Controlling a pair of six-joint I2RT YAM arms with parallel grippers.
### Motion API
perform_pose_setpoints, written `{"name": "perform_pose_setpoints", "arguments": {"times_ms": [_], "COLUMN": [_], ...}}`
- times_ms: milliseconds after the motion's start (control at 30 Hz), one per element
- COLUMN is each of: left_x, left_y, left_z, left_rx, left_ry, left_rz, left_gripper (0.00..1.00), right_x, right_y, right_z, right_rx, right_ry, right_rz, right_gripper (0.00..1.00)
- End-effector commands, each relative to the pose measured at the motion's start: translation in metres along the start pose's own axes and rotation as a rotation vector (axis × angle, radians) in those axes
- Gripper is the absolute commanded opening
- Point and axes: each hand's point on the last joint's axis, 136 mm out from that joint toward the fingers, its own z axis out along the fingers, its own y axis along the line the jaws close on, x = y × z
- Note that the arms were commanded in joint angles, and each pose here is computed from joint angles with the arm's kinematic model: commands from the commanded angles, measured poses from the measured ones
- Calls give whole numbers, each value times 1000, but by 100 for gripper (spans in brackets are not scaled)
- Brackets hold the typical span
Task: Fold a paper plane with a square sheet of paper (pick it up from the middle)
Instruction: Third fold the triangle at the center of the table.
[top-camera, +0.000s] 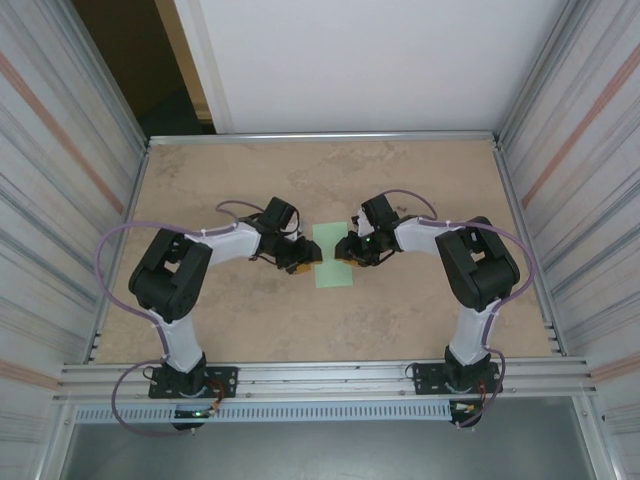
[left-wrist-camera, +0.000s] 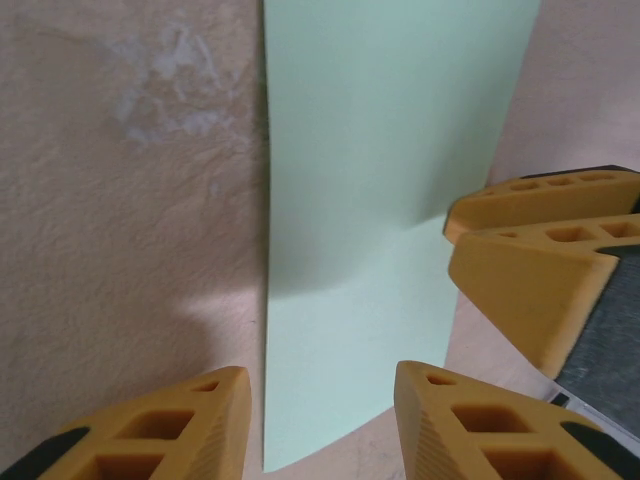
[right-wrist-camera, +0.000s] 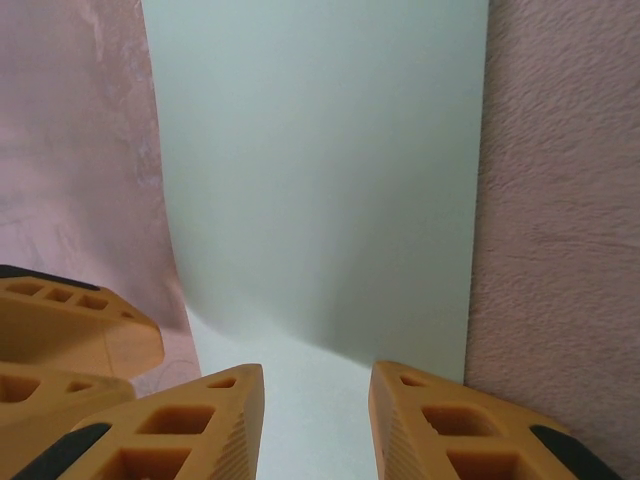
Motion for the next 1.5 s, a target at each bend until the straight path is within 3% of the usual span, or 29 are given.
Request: {"name": "perform_pose_setpoints", "arguments": {"times_ms": [0,267,633,1167,1467], "left_x": [-4,-12,-25,-14,-13], "left_y": [-1,-5,7,-28,-20], "left_z": [2,9,8,-8,1], "left_rx": [-12,-5,-63,192,183], "left_ry": [1,7,-24,43,68], "left_rz": [16,23,23,66,34], "left_gripper": [42,36,39,37,26], "right_x": [25,25,28,28,26], "right_y": [-25,-27,-30,-31,-28], "right_z": [13,14,15,17,15], "right_rx": [72,76,86,86,78], "right_ry": [91,90,95,96,88], "right_rz": [29,37,41,47,42], "right_gripper": [34,32,32,31,33]}}
